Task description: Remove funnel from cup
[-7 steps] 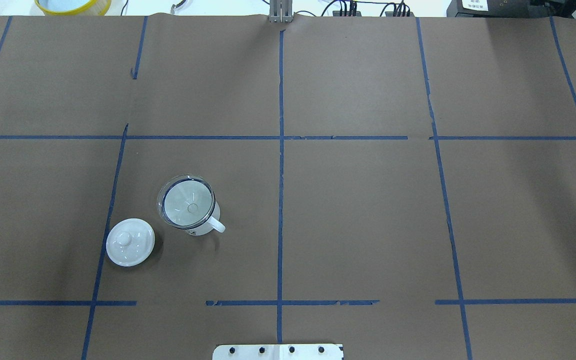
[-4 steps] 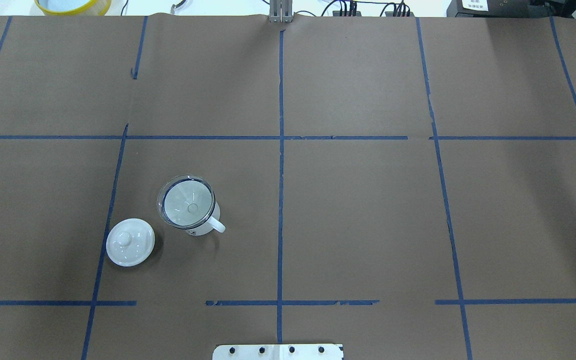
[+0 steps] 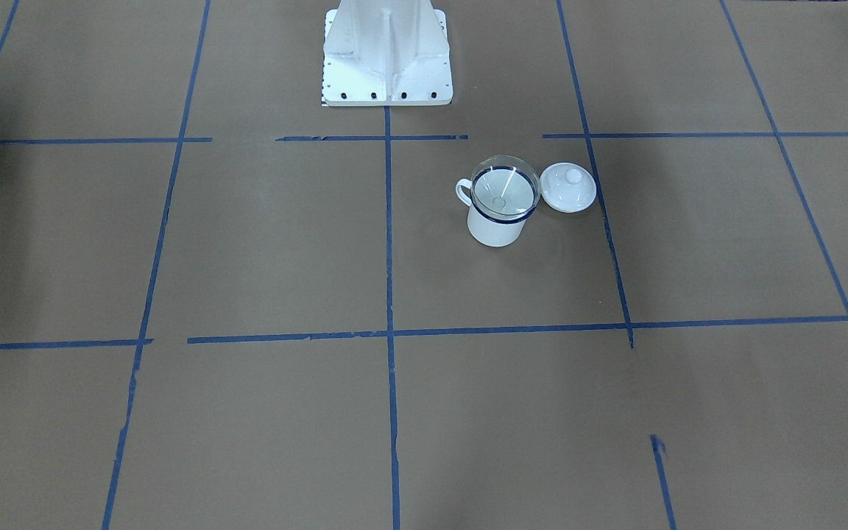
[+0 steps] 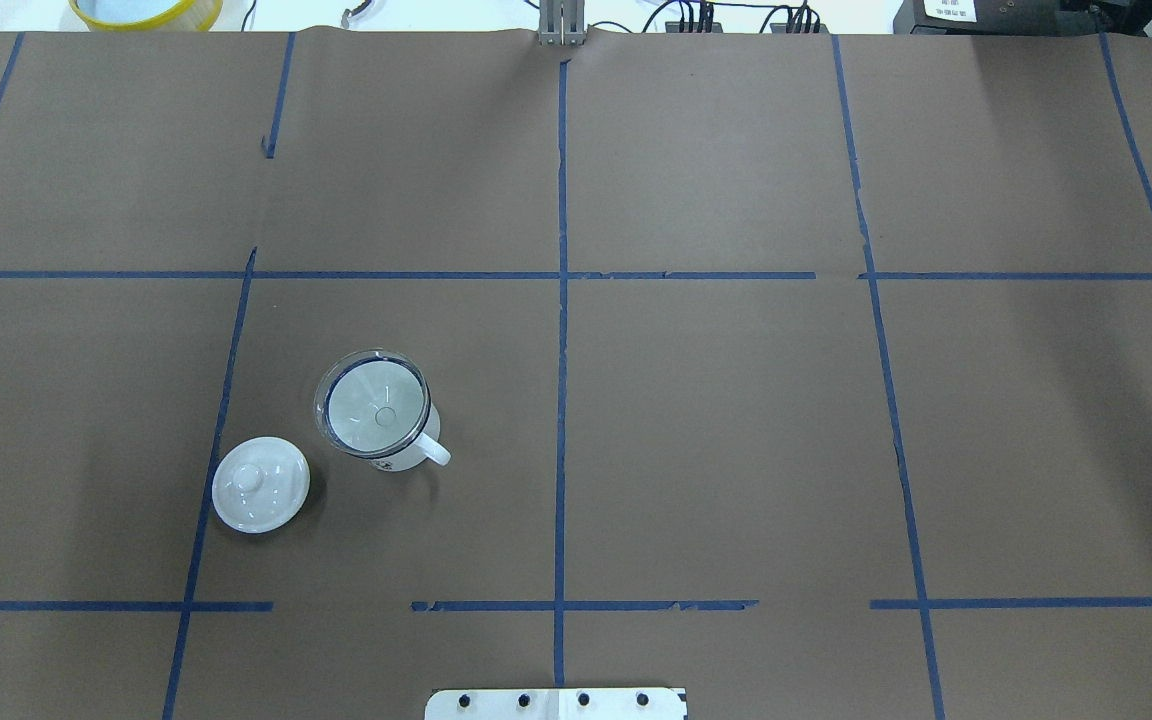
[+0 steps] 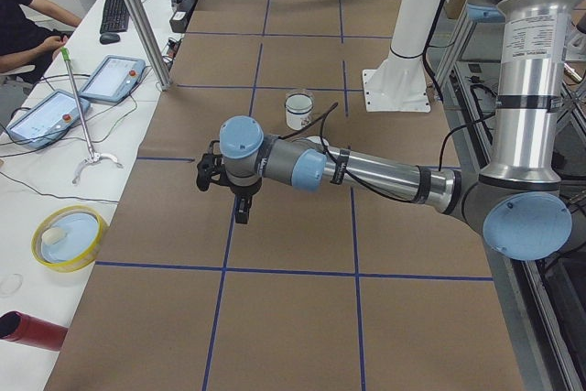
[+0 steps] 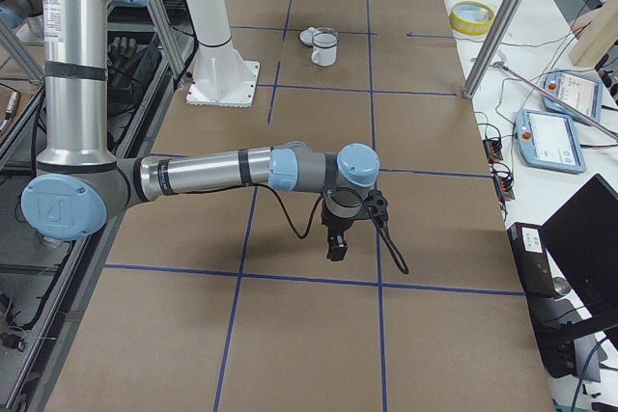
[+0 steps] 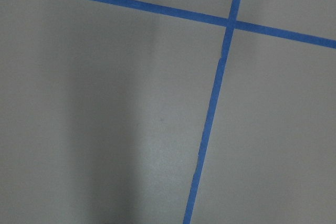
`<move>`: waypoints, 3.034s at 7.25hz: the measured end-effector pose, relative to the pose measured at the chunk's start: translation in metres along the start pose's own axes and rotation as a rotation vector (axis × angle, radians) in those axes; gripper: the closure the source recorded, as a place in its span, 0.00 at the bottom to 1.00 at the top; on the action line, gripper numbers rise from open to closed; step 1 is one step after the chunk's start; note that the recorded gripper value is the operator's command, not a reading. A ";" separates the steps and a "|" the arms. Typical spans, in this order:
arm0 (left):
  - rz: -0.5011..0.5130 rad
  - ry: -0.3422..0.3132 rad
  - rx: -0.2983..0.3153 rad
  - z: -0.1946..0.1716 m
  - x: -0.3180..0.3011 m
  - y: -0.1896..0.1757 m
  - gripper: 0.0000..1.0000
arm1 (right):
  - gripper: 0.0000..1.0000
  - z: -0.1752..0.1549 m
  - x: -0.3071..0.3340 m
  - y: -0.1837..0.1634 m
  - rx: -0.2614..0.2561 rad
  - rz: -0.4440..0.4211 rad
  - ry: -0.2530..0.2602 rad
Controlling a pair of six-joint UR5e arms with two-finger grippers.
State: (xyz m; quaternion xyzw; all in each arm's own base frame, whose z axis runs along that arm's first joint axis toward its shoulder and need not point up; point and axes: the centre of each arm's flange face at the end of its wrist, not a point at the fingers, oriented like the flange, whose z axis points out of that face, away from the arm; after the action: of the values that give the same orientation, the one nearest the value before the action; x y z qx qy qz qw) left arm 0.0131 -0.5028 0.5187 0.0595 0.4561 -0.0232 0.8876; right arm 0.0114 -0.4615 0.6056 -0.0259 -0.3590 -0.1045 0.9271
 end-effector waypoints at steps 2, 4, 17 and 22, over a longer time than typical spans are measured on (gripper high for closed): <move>-0.206 0.049 -0.016 0.039 0.150 0.012 0.00 | 0.00 0.000 0.000 0.000 0.000 0.000 0.000; -0.367 0.044 -0.082 0.060 0.299 0.009 0.00 | 0.00 0.000 0.000 0.000 0.000 0.001 0.000; -0.462 -0.151 -0.027 0.204 0.526 0.096 1.00 | 0.00 0.000 0.000 0.000 0.000 0.000 0.000; -0.455 -0.154 -0.021 0.156 0.541 0.104 1.00 | 0.00 0.000 0.000 0.000 0.000 0.000 0.000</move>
State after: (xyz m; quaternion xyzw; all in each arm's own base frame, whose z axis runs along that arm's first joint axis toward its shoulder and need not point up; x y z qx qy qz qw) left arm 0.4641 -0.4126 0.1774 -0.0560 0.3892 -0.2221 0.8922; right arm 0.0114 -0.4614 0.6057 -0.0259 -0.3590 -0.1044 0.9271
